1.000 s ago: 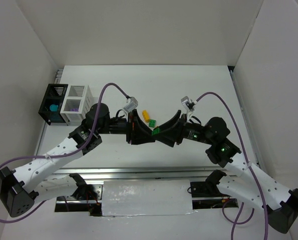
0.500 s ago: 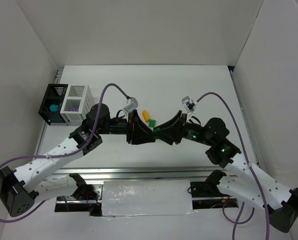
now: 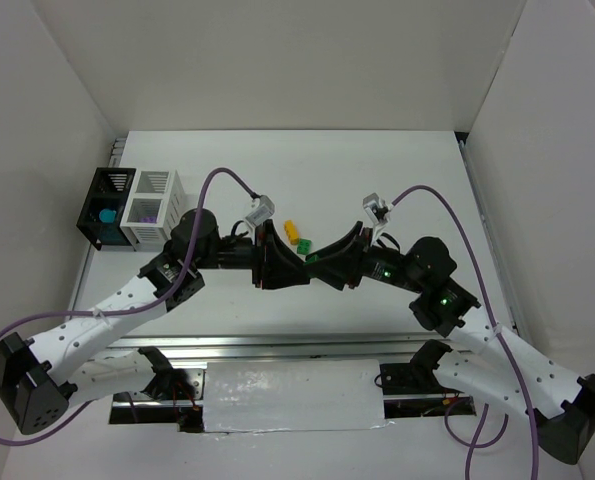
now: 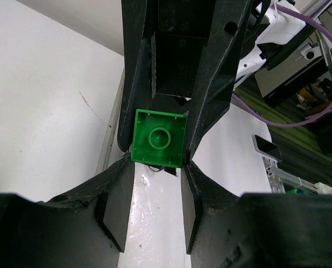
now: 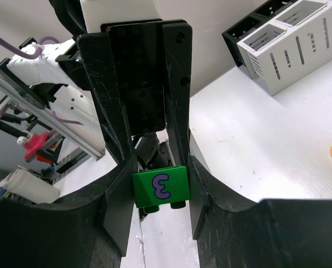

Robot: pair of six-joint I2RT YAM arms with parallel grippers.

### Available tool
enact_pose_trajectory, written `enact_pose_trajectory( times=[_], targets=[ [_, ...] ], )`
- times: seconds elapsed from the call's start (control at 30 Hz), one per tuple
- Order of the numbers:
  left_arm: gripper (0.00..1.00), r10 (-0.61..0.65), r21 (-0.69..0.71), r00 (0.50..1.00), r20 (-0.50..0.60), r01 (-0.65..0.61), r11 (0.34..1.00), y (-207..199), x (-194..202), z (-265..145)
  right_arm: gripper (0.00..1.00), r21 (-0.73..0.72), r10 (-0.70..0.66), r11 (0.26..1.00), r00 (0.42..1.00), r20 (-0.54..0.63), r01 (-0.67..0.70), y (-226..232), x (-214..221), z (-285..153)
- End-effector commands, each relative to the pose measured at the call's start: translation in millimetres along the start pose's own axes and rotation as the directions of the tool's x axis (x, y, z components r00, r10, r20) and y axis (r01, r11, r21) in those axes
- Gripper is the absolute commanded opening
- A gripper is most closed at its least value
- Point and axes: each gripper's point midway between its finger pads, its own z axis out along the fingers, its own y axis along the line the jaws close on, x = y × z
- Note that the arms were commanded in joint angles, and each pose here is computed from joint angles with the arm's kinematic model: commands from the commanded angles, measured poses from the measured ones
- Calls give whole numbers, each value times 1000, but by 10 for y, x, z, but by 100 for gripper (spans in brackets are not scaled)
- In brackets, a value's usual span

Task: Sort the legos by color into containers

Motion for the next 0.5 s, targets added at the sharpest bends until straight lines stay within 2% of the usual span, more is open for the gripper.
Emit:
enact_pose_trajectory(
  times=[0.0,0.13,0.17,0.27,0.37,0.4,0.47],
  targets=[
    [0,41,-24,997,73,-39,999,57,-144,53,45,-88,5,996,1000,25,-3,209,-36,27],
    [0,36,-22,996,84,-34,999,50,-156,51,45,-87,22,996,999,42,-18,192,-47,38],
    [0,36,-25,996,86,-34,999,55,-153,49,41,-88,26,996,998,51,-21,194,-56,37],
    [0,39,-30,993,109,-36,999,43,-193,33,7,-118,41,993,996,74,-32,228,-80,46],
    [0,37,-27,990,137,-34,999,9,-245,17,4,-159,43,987,995,88,-28,294,-112,76],
    [0,36,-27,990,140,-33,999,9,-248,17,7,-169,44,985,996,74,-31,291,-81,106],
    [0,35,-26,990,139,-31,999,8,-244,17,29,-206,27,978,997,66,-13,390,-90,133]
  ],
)
